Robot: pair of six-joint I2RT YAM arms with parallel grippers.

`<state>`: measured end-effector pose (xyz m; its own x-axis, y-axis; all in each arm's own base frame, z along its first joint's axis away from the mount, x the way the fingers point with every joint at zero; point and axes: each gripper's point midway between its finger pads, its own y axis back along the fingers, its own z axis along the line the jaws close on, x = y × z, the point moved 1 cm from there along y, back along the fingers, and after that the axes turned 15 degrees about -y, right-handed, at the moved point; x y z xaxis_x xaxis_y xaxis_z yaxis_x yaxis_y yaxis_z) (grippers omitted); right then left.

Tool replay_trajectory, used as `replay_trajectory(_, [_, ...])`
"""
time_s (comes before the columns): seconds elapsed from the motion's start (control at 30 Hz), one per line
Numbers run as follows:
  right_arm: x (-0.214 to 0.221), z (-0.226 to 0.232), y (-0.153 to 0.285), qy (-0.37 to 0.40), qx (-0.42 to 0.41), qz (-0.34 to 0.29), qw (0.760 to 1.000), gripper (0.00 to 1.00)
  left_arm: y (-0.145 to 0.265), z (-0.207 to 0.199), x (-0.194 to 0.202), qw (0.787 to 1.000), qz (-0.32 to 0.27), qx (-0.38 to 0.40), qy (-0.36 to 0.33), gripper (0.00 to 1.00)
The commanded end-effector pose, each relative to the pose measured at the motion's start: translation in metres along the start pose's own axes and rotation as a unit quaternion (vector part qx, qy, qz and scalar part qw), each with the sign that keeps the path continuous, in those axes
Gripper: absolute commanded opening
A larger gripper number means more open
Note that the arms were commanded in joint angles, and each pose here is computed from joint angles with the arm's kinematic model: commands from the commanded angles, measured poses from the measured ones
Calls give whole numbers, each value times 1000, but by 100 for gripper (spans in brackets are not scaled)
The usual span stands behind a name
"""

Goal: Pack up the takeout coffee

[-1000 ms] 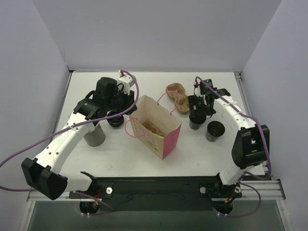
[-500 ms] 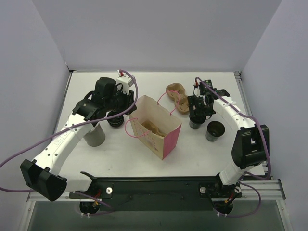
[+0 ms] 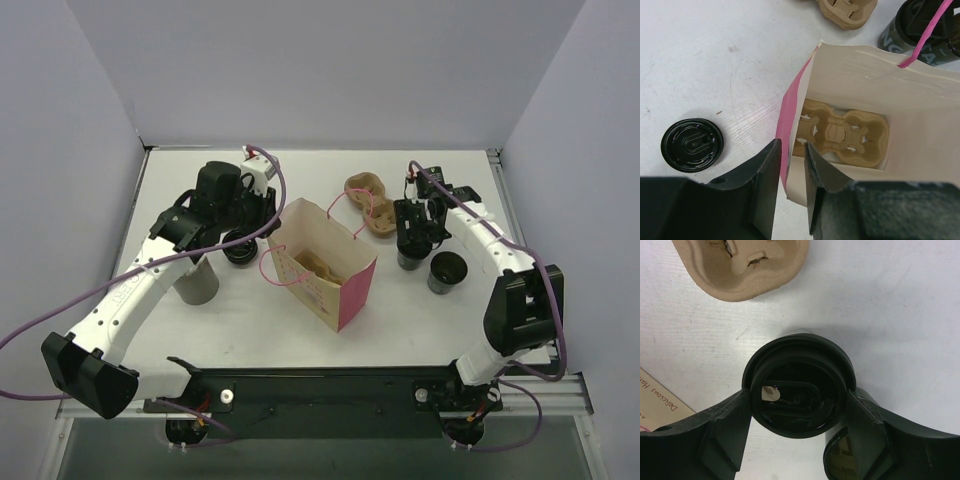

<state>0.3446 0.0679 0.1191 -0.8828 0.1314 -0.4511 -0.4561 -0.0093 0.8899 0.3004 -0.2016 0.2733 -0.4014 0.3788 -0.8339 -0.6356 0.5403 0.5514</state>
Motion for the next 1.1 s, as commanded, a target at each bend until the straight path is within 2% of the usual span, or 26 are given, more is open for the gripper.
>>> replay_trajectory(0.0, [-20, -7, 56, -19, 13, -56, 998, 52, 9, 4, -14, 1000, -25, -11, -6, 33])
replay_trajectory(0.13, [-36, -2, 106, -30, -9, -107, 994, 51, 7, 3, -20, 999, -34, -4, -7, 23])
replay_trajectory(0.17, [-48, 0, 128, -33, -22, -138, 990, 51, 6, 3, -22, 999, -36, -4, -8, 23])
replay_trajectory(0.33, [-61, 23, 195, -5, -66, -197, 978, 49, 1, 8, -27, 999, -39, -12, -6, 25])
replay_trajectory(0.43, [-66, 42, 240, 29, -97, -246, 964, 49, -1, 7, -30, 999, -44, -9, -9, 25])
replay_trajectory(0.5, [-70, 56, 271, 41, -135, -273, 952, 48, -1, 6, -34, 998, -53, -4, -14, 5])
replay_trajectory(0.53, [-65, 69, 284, 57, -165, -279, 944, 48, -1, 5, -36, 998, -55, -2, -17, 0])
replay_trajectory(0.63, [-62, 90, 319, 82, -213, -306, 924, 47, 1, 3, -43, 997, -71, 4, -27, 0])
replay_trajectory(0.77, [-42, 132, 357, 146, -283, -319, 893, 46, 6, 2, -59, 994, -112, 0, -3, 0])
replay_trajectory(0.9, [-22, 162, 375, 190, -325, -316, 871, 46, 18, 1, -84, 986, -167, -2, 10, 0])
replay_trajectory(1.07, [11, 180, 339, 236, -307, -270, 882, 46, 21, -12, -74, 984, -176, 27, -4, 0])
